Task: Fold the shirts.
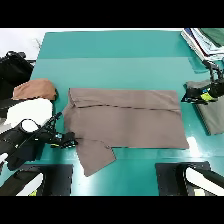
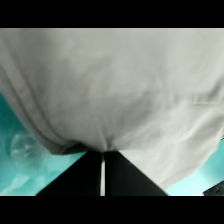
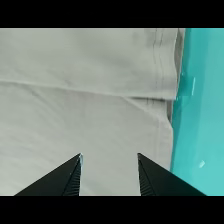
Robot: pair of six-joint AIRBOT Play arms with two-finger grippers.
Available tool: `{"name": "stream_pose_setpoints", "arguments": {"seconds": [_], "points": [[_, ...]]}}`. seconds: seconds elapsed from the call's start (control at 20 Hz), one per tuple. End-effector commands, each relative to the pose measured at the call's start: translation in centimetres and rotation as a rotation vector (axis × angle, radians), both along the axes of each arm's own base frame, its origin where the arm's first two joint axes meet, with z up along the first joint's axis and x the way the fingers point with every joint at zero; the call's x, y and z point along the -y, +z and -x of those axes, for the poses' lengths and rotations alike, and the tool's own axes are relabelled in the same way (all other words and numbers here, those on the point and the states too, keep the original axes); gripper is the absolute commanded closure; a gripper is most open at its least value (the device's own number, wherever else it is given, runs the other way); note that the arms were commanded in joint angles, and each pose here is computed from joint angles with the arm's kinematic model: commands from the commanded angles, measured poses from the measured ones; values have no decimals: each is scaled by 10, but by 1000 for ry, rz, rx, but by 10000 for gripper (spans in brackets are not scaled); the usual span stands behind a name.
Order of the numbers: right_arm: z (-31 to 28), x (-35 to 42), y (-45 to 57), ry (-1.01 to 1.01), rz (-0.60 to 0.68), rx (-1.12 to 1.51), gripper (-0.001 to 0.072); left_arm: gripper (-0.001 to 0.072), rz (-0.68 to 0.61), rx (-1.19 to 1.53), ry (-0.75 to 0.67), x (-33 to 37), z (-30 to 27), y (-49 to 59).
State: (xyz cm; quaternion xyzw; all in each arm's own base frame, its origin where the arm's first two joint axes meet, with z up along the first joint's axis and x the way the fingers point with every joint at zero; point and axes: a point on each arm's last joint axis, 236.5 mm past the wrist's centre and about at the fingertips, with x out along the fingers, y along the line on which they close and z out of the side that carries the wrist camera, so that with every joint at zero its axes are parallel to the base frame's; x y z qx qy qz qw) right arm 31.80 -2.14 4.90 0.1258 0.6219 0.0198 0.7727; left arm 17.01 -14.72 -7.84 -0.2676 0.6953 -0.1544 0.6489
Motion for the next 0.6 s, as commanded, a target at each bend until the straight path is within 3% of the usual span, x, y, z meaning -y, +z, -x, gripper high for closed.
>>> {"name": "stream_pose_setpoints", "arguments": {"seconds": [0.0,0.1,0.15,0.2,0.4,0.55], "points": [[24,20,-7,-52,-14,-89,306,688,5,60,-38,1,-11,16],[61,39,-30,-137,-65,-214,301,688,-30,127,-69,-5,-21,32],[83,45,-45,-190,-101,-282,251,688,-43,151,-77,-8,-24,39],[106,50,-64,-258,-146,-350,118,688,-44,166,-81,-8,-28,44],[176,38,-117,-444,-297,-532,117,688,-43,182,-82,-7,-32,50],[194,22,-138,-464,-330,-575,139,687,-43,182,-82,-7,-32,50]]}}
